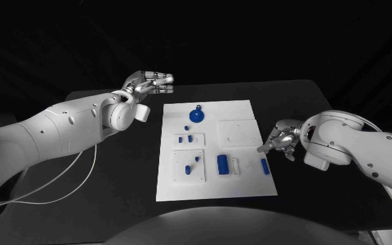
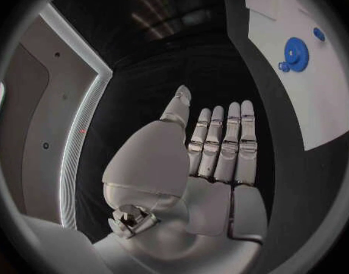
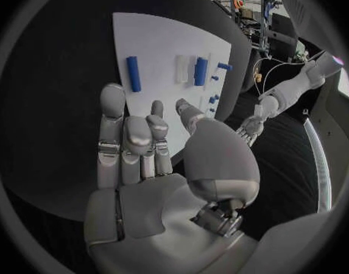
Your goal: Assemble the parts on the task board
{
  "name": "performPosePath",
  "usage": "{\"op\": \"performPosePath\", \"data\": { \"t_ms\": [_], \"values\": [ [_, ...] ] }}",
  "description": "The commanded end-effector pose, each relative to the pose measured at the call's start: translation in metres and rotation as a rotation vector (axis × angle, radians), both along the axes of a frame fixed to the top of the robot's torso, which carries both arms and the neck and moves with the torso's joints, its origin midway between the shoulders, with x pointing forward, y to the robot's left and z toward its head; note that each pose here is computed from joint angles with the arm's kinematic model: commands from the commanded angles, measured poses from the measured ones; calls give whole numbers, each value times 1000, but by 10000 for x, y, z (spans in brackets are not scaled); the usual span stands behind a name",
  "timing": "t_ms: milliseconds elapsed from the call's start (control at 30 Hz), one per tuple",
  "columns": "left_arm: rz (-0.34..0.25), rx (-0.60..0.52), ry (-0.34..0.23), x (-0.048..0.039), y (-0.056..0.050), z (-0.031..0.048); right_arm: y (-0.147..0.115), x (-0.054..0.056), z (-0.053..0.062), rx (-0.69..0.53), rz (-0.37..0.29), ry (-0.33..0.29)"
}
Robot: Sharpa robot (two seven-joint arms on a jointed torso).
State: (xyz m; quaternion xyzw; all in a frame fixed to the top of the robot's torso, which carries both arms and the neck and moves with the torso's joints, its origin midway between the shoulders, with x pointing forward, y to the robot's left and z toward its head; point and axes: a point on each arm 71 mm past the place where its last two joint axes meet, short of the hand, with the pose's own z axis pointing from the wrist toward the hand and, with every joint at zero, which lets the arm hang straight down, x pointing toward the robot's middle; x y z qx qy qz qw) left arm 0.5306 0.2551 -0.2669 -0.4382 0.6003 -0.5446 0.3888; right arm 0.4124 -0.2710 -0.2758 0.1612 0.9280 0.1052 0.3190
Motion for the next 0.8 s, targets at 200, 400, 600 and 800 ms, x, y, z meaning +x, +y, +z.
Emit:
{"op": "performPosePath", "data": {
  "t_ms": [200, 400, 600, 800],
  "values": [
    [25, -24, -35, 4, 7, 34, -180, -5, 2, -149, 55, -13],
    [18, -28, -30, 0, 6, 31, -158, -85, -83, -168, 59, -19],
    [15, -28, -26, -2, 11, 29, -114, -160, -187, -179, 62, -21],
    [19, -25, -23, -3, 19, 27, -80, -230, -265, -190, 75, -6]
  ]
}}
